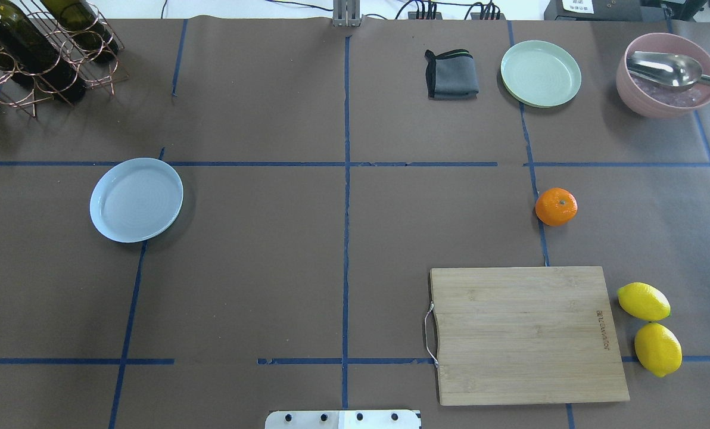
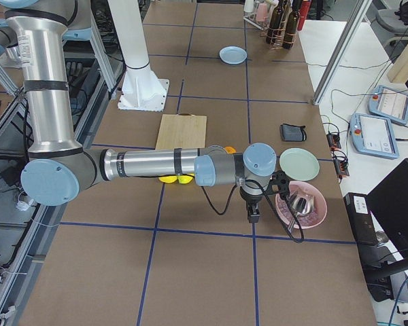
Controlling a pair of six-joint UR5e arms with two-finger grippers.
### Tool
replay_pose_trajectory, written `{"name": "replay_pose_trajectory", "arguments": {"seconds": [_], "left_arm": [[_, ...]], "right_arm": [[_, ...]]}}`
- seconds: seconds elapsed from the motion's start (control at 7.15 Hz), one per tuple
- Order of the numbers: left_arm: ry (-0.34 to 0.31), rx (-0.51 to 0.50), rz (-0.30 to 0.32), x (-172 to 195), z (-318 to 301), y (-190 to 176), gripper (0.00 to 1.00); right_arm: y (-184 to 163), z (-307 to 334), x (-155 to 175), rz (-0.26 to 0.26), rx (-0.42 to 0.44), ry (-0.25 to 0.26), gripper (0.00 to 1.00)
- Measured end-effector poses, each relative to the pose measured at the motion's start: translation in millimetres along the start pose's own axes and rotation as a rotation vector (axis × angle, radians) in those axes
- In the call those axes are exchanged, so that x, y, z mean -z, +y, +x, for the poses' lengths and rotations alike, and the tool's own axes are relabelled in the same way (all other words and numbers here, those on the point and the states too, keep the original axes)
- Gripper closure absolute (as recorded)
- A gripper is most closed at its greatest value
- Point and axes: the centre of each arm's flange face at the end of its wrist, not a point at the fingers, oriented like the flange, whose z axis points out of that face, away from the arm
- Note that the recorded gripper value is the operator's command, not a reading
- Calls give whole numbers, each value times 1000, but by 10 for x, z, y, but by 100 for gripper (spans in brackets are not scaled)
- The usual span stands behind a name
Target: Pick orange to plate
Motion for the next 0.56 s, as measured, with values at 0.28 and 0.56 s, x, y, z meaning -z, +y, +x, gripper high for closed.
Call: {"name": "replay_pose_trajectory", "arguments": {"seconds": [0.28,0.56], "left_arm": [[2,-12,9,18,30,-19,0],[1,-55,62,114,205,-158,0]], "right_arm": [[-11,-10,9,2,3,2,0],[-30,-36,33,7,1,1,0]]}}
